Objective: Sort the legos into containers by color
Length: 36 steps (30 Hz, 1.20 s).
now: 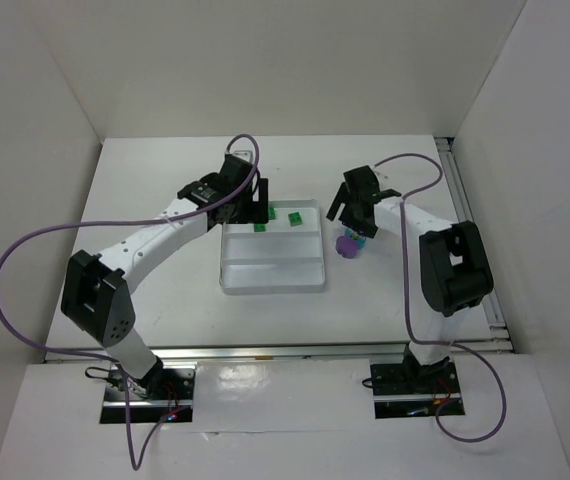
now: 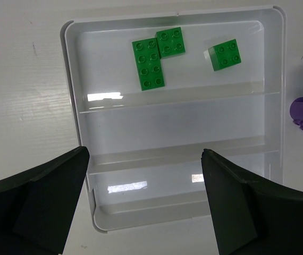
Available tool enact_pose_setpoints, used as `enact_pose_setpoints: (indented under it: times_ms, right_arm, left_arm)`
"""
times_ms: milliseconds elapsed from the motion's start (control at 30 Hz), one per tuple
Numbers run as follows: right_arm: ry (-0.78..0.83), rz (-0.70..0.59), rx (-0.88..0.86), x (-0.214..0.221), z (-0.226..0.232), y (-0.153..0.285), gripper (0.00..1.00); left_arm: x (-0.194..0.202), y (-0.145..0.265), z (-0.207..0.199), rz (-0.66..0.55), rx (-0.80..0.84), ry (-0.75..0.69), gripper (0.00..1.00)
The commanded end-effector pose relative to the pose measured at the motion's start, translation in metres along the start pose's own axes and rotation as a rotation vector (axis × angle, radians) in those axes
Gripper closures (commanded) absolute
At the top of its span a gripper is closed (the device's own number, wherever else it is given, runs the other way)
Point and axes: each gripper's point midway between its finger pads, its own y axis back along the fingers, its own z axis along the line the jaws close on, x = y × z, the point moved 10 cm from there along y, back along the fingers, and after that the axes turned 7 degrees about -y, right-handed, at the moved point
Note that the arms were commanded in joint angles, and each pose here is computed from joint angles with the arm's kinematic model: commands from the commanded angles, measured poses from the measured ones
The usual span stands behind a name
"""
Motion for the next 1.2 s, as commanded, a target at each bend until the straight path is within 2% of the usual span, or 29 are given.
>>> enact_pose_setpoints:
  times_ms: [0,100,300,367,500,600,900,1000,1167]
  right_arm:
    - [-0.008,0.045,0.127,0.017,-0.009,-0.008,0.09]
    - [-0.029,0.036,0.129,0.021,-0.010,-0.002,0.10]
    - [-0.075,-0.144,0.043,0.011,-0.015,0.044,0.08]
    - [-0.064,-0.181,0.087,0.010,-0.017,0.049,0.08]
    - [-0.039,-0.155,0.161,0.014,-0.027,0.052,0.05]
    - [-0.035,-0.084,0.166,0.025,-0.028,0.041,0.04]
    - [-0.052,0.006,0.095,0.041,-0.017,0.010,0.03]
    - [-0.054,-0.004,0.129,0.039,-0.014,-0.001,0.03]
    - [-0.044,-0.054,0.151,0.035,-0.015,-0.006,0.09]
  left_arm:
    - [-0.010,0.009,0.000,-0.038,-0.002,-0.007,0.00]
    - [-0.010,0.009,0.000,-0.038,-0.002,-0.007,0.00]
    - [-0.009,0.005,0.000,-0.031,-0.014,-0.010,0.00]
    - [-0.008,0.005,0.000,-0.028,-0.005,-0.010,0.00]
    - [-0.008,0.005,0.000,-0.028,-0.005,-0.010,0.00]
    - [-0.007,0.006,-0.003,-0.028,0.001,-0.016,0.00]
    - [-0.010,0.012,-0.002,-0.044,0.007,-0.021,0.00]
    - [-0.012,0.014,-0.001,-0.049,-0.002,-0.029,0.00]
    - [-0.014,0.016,-0.003,-0.051,0.019,-0.027,0.00]
